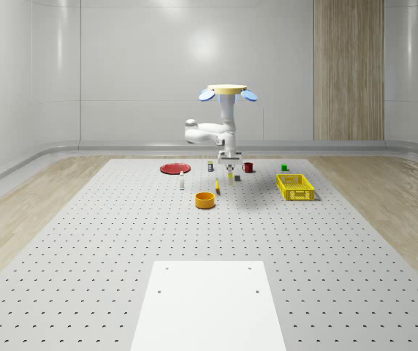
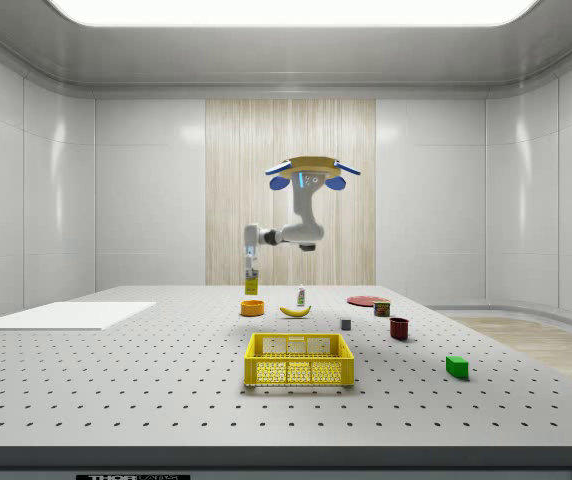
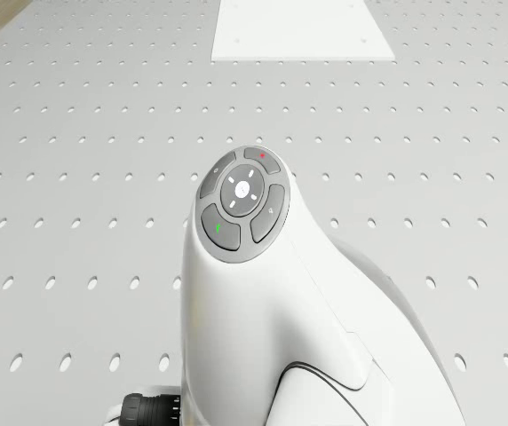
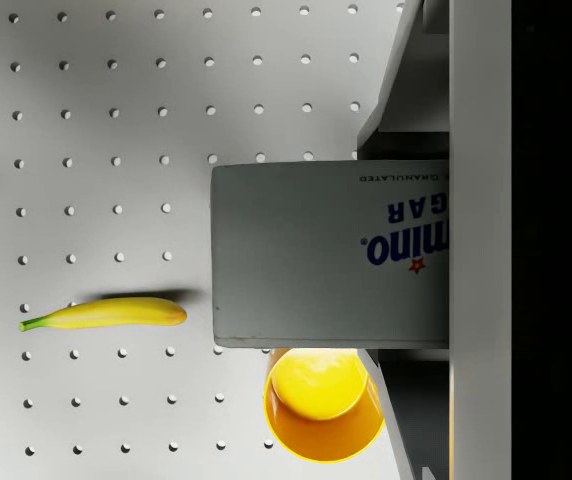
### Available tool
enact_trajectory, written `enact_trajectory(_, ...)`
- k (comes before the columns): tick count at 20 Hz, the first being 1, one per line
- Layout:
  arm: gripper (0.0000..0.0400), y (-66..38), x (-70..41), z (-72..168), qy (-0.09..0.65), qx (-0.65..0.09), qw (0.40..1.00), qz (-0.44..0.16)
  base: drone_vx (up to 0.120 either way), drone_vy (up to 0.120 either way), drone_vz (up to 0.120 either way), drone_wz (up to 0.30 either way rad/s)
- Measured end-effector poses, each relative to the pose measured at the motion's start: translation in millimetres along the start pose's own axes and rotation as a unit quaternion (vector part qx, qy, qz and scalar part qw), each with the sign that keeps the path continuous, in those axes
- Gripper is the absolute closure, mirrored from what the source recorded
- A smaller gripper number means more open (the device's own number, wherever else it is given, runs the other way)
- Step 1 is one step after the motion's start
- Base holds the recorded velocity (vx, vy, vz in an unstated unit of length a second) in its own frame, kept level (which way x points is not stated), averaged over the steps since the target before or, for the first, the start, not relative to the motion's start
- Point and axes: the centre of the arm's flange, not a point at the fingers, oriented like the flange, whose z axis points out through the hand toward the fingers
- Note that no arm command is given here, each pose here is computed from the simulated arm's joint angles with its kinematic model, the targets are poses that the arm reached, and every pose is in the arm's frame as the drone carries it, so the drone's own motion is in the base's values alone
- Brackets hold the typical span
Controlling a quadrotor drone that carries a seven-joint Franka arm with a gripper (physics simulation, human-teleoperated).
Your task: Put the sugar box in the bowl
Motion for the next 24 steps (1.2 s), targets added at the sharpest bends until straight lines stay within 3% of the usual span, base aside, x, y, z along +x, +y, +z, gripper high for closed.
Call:
enact_trajectory(3,0.0237,0.0,0.0,0.0,0.000,0.000,1.000,0.000,0.107,-0.120,0.000,0.000)
enact_trajectory(17,0.0237,0.0,0.0,0.0,0.000,0.000,1.000,0.000,0.000,-0.120,0.000,0.000)
enact_trajectory(24,0.0237,0.0,0.0,0.0,0.000,0.000,1.000,0.000,0.000,-0.120,-0.040,0.000)
